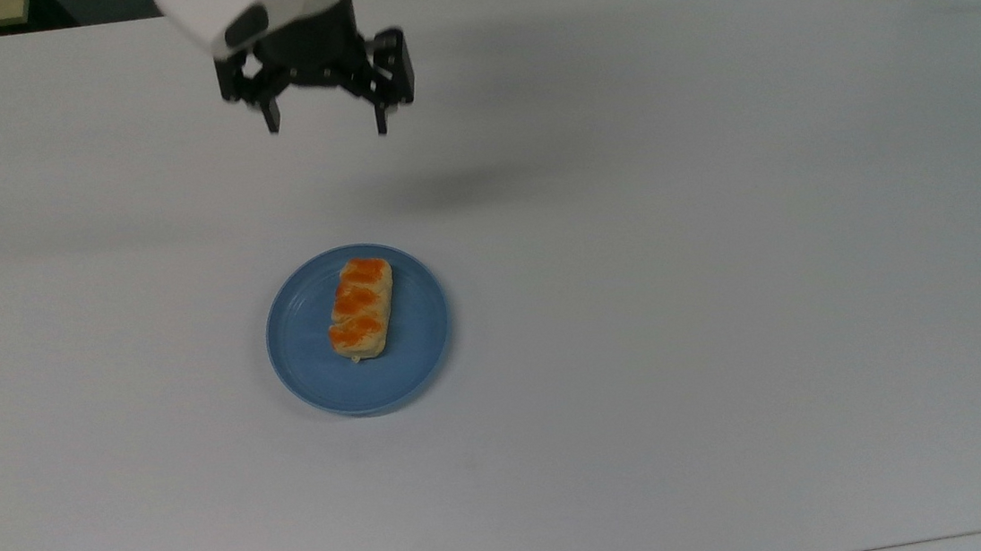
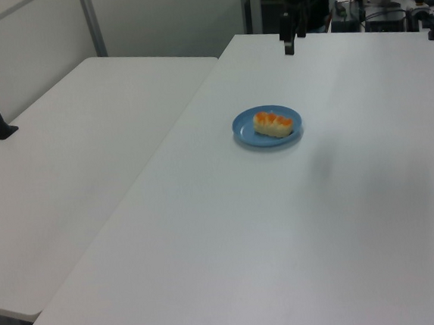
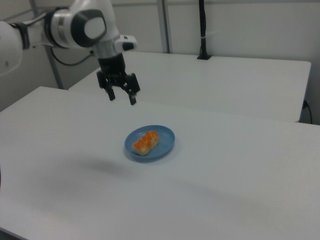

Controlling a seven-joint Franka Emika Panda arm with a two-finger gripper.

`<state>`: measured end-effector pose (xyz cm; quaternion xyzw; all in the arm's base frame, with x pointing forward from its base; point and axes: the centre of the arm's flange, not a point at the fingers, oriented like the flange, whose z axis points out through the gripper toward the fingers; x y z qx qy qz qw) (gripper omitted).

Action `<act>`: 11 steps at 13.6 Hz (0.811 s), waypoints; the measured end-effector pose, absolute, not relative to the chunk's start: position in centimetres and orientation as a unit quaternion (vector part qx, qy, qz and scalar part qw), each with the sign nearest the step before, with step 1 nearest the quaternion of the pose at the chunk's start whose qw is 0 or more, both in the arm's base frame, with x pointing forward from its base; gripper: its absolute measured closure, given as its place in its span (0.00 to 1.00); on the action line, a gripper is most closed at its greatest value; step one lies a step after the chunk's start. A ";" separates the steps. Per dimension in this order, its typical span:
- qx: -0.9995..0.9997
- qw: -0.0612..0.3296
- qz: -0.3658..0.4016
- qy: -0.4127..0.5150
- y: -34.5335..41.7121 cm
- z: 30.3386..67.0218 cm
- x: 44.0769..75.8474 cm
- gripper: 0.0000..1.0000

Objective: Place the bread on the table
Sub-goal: 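Move the open gripper down toward the bread roll on the blue plate, then lower the gripper around the bread roll and close on it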

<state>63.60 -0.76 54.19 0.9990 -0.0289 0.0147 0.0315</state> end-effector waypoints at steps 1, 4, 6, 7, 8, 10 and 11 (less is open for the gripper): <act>0.999 0.034 0.009 -0.031 -1.2 51.6 64.8 0.00; 0.999 0.038 0.003 -0.033 -1.6 46.4 66.9 0.00; 0.999 0.042 -0.001 -0.034 -2.2 41.5 68.5 0.00; 0.999 0.042 -0.002 -0.034 -2.3 40.1 68.9 0.00; 0.998 0.043 0.000 -0.035 -2.5 38.7 69.4 0.00; 0.998 0.045 0.006 -0.041 -2.5 35.2 70.3 0.00; 0.998 0.046 0.010 -0.051 -2.5 34.4 70.6 0.00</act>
